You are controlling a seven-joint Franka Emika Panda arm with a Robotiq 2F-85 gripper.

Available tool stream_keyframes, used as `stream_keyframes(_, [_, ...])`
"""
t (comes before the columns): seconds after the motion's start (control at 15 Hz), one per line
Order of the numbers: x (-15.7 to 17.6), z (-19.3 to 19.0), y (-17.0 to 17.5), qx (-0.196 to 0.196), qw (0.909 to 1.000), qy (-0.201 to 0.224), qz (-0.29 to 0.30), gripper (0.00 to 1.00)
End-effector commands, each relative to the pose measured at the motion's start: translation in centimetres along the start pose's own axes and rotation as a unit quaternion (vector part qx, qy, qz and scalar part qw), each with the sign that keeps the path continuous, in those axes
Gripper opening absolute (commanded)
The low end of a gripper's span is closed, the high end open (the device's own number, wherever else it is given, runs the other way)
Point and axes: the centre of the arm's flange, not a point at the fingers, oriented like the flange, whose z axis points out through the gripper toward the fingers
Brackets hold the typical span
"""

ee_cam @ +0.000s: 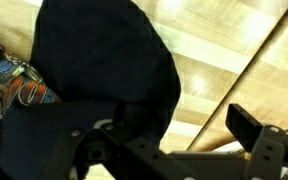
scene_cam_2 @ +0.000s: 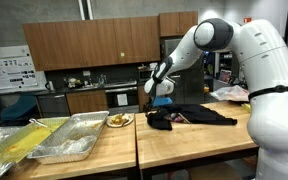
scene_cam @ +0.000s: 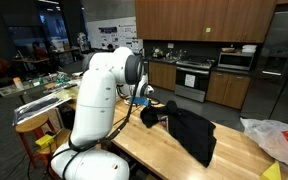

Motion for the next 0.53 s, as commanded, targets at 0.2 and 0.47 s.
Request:
stream_keyframes(0.2, [4.3,0.8,0.3,-0.007,0.9990,0.026,0.036,1.00])
stream_keyframes(0.47, [6.5,0.7,-0.2,-0.008,0.9988,0.021,0.043,1.00])
